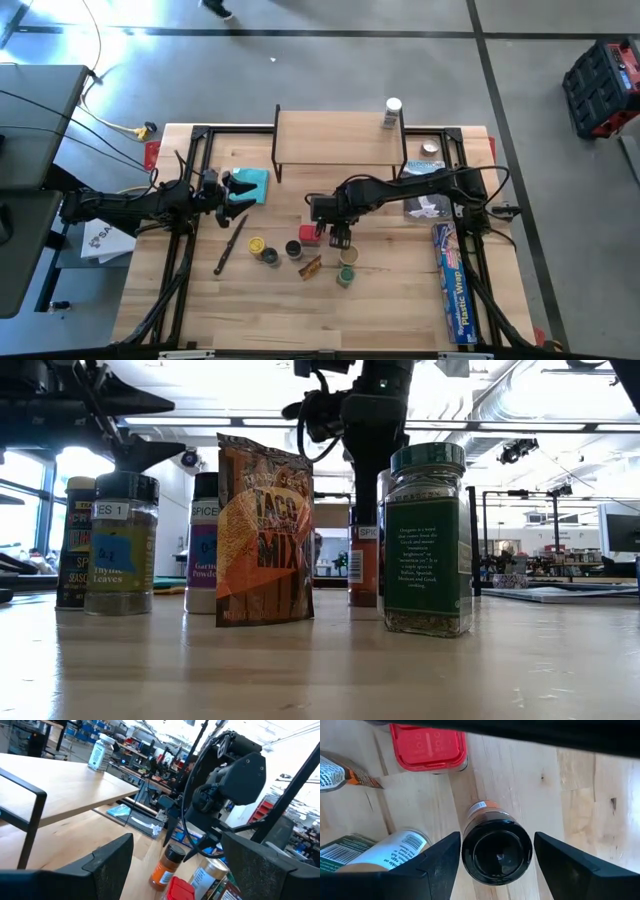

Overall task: Shelf spices
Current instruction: Put the orange spice bottle on the shelf

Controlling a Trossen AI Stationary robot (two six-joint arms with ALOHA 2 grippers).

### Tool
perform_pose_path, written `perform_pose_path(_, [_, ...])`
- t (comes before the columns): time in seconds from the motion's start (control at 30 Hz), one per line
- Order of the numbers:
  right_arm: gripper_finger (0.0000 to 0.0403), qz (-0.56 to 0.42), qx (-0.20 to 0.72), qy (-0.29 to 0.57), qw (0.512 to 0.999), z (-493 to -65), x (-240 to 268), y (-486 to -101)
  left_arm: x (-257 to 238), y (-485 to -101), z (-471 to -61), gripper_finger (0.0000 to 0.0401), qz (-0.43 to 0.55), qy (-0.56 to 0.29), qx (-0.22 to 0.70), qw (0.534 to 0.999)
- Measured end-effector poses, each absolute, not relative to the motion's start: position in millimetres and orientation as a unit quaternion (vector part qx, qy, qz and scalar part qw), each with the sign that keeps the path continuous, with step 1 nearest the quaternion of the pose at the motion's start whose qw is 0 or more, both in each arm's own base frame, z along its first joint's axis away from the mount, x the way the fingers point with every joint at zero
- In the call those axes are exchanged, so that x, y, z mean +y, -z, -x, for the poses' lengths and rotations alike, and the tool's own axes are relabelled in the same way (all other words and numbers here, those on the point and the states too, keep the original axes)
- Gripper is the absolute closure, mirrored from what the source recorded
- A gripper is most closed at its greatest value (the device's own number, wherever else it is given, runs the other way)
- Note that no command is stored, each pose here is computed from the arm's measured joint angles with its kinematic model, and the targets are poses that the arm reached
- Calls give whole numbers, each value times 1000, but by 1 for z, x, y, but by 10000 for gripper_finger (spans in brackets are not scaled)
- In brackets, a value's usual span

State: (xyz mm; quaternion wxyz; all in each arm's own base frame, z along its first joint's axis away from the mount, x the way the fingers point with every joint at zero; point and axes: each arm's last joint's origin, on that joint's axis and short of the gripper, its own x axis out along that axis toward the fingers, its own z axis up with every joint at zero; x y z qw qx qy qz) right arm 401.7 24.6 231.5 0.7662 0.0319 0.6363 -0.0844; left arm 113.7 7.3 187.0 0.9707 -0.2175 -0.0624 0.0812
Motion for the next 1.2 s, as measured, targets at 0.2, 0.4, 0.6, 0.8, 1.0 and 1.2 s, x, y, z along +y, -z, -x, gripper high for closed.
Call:
perform_pose_path(0.2, [155,-32,637,86,765,-401,24,-231,7,-187,-114,103,217,-78,-61,971])
perform_pose_path(0.4, [203,-32,641,85,762,-401,24,-231,7,-187,-114,103,217,-78,-61,971])
perform_pose_path(0.6, [246,-24,643,87,761,-401,24,-231,7,-187,-114,103,217,-78,-62,971])
perform_pose_path(0.8, [286,-23,641,91,762,-399,24,-233,7,-187,-114,103,217,-76,-61,971])
perform_pose_path(1.0, [297,-32,645,77,760,-398,26,-235,7,-187,-114,103,218,-75,-61,971])
perform_pose_path(1.2, [276,-23,644,55,762,-397,28,-237,7,-187,-114,103,219,-75,-61,971])
